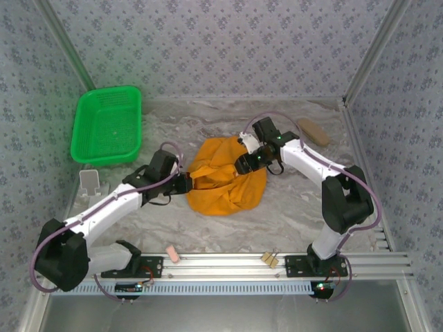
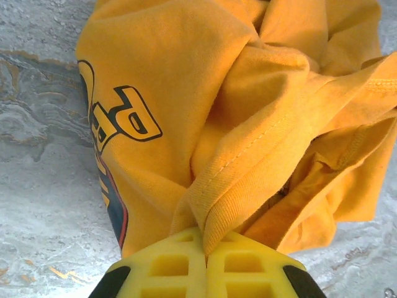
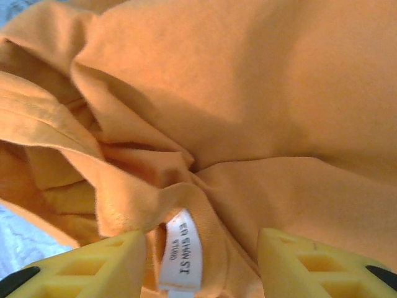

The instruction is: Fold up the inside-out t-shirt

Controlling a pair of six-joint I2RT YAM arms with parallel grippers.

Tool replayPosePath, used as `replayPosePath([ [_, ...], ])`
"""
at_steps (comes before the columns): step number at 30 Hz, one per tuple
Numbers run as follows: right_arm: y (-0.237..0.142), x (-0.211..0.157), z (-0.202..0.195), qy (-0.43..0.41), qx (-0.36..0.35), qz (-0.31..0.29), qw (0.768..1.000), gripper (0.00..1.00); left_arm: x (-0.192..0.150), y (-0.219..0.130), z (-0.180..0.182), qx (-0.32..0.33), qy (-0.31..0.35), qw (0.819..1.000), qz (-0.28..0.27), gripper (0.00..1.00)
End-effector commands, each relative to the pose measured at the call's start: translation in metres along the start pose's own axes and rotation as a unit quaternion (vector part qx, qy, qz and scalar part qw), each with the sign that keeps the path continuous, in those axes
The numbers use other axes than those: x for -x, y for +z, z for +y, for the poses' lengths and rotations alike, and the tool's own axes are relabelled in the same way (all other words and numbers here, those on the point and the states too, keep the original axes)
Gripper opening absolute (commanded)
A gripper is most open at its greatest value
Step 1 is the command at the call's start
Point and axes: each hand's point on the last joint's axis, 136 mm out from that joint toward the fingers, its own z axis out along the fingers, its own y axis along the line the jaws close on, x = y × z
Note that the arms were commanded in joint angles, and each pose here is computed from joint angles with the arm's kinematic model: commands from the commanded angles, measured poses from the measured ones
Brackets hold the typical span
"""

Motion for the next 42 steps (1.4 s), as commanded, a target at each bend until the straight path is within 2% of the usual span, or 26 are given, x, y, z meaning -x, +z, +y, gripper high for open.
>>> replayPosePath([
  [1, 0.007, -0.008, 0.012, 0.004, 0.033, 0.037, 0.999, 0.5, -0.001, -0.004, -0.014, -0.066, -0.001, 0.998, 0.004, 0.0],
  [4, 0.014, -0.017, 0.015, 0.016, 0.049, 0.063, 0.997, 0.45, -0.001, -0.005, -0.012, -0.089, -0.017, 0.996, 0.001, 0.0],
  [7, 0.016, -0.023, 0.035, 0.002, 0.085, 0.078, 0.993, 0.4, -0.001, -0.008, -0.008, -0.106, -0.037, 0.994, -0.006, 0.0],
  [8, 0.016, -0.024, 0.042, -0.006, 0.091, 0.08, 0.993, 0.36, -0.001, -0.008, -0.005, -0.104, -0.044, 0.994, -0.007, 0.0],
  [10, 0.016, -0.024, 0.043, -0.01, 0.059, 0.077, 0.995, 0.18, -0.003, -0.007, 0.006, -0.091, -0.061, 0.994, -0.004, 0.0],
  [11, 0.016, -0.024, 0.039, -0.011, 0.025, 0.073, 0.997, 0.09, -0.004, -0.006, 0.009, -0.088, -0.066, 0.994, 0.0, 0.0],
  [14, 0.012, -0.026, 0.013, -0.01, -0.148, 0.066, 0.987, 0.01, -0.009, -0.004, 0.012, -0.09, -0.072, 0.993, 0.012, 0.0],
  [15, 0.008, -0.026, 0.006, -0.004, -0.207, 0.061, 0.976, 0.0, -0.009, -0.003, 0.013, -0.092, -0.073, 0.993, 0.013, 0.0],
  [18, -0.008, -0.028, -0.009, 0.011, -0.377, 0.027, 0.926, 0.0, -0.01, -0.002, 0.018, -0.089, -0.081, 0.993, 0.011, 0.0],
  [20, -0.024, -0.023, -0.014, 0.018, -0.456, -0.012, 0.89, 0.0, -0.01, -0.003, 0.025, -0.082, -0.088, 0.993, 0.01, 0.0],
  [21, -0.029, -0.02, -0.012, 0.021, -0.467, -0.027, 0.883, 0.0, -0.009, -0.003, 0.028, -0.08, -0.092, 0.993, 0.009, 0.0],
  [22, -0.03, -0.015, -0.006, 0.02, -0.462, -0.037, 0.886, 0.0, -0.009, -0.004, 0.03, -0.079, -0.095, 0.992, 0.007, 0.0],
  [24, -0.022, -0.009, 0.012, 0.018, -0.403, -0.045, 0.914, 0.11, -0.009, -0.005, 0.032, -0.077, -0.1, 0.992, 0.005, 0.0],
  [25, -0.015, -0.008, 0.023, 0.016, -0.355, -0.039, 0.934, 0.29, -0.008, -0.005, 0.031, -0.08, -0.098, 0.992, 0.003, 0.0],
  [26, -0.013, -0.008, 0.029, 0.028, -0.318, -0.035, 0.947, 0.37, -0.008, -0.004, 0.03, -0.083, -0.098, 0.992, 0.004, 0.0],
  [28, -0.005, -0.01, 0.042, 0.052, -0.226, -0.018, 0.973, 0.43, -0.008, -0.004, 0.027, -0.092, -0.096, 0.991, 0.008, 0.0],
  [32, -0.003, -0.011, 0.051, 0.096, -0.066, 0.008, 0.993, 0.48, -0.008, -0.002, 0.025, -0.099, -0.099, 0.99, 0.014, 0.0],
  [35, -0.004, -0.013, 0.058, 0.105, 0.012, 0.022, 0.994, 0.52, -0.008, -0.001, 0.024, -0.103, -0.1, 0.99, 0.014, 0.0],
  [38, -0.002, -0.017, 0.048, 0.11, 0.018, 0.042, 0.993, 0.51, -0.008, -0.001, 0.025, -0.101, -0.1, 0.99, 0.015, 0.0],
  [42, 0.007, -0.02, 0.041, 0.105, 0.012, 0.057, 0.993, 0.44, -0.008, 0.0, 0.025, -0.102, -0.101, 0.989, 0.016, 0.0],
])
